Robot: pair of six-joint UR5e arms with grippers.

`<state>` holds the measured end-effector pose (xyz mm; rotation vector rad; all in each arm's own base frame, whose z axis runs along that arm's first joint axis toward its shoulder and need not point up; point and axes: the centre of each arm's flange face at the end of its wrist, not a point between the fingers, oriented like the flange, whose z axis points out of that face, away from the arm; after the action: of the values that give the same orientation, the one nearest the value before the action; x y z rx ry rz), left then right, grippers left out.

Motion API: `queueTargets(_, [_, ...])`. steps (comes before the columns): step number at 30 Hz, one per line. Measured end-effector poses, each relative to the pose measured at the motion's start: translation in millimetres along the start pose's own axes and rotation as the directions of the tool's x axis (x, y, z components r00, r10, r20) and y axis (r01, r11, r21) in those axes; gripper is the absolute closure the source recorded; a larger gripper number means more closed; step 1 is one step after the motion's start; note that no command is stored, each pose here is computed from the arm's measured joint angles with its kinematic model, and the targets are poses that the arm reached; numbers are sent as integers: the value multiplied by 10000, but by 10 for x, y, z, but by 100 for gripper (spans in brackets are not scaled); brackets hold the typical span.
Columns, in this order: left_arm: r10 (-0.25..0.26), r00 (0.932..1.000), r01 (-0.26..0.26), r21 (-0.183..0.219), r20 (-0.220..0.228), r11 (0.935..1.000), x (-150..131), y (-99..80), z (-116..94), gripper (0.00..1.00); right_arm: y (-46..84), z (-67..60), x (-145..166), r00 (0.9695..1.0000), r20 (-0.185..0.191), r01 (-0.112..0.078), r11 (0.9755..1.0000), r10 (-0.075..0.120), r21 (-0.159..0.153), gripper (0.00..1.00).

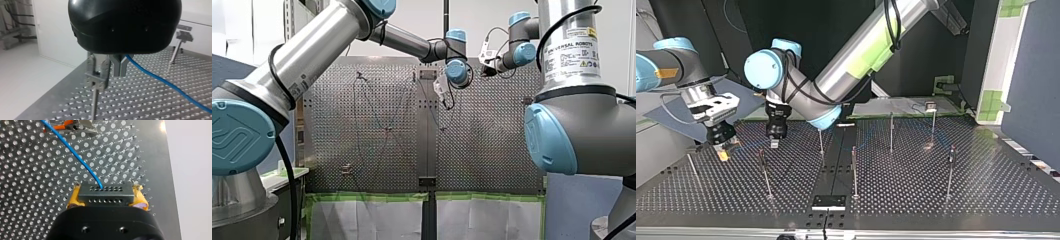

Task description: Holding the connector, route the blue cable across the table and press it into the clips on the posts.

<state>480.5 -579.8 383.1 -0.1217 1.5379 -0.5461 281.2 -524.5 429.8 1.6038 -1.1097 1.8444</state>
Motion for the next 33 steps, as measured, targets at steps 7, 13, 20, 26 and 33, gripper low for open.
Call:
queueTargets(7, [-228, 9980, 231, -32, 583, 9997, -142, 189, 236, 100, 1, 3, 4, 10000, -23, -2, 10000, 2, 8, 100])
queueTargets(13, [-268, 9973, 259, 135, 690, 9996, -184, 263, 330, 100, 29, 28, 14, 9999, -61, -91, 9999, 92, 43, 100])
queueTargets(20, [-251, 9979, 225, 427, 597, 9988, -136, 293, 389, 100, 158, 57, 21, 9996, -150, -236, 9997, 237, 44, 100])
queueTargets(26, [-243, 9978, 214, 479, 615, 9986, -12, 407, 511, 100, 285, 134, -12, 9995, -112, -291, 9995, 292, 93, 100])
queueTargets(33, [-317, 9961, 276, 494, 829, 9984, -33, 534, 637, 100, 375, 201, 10, 9995, -168, -263, 9996, 265, 143, 100])
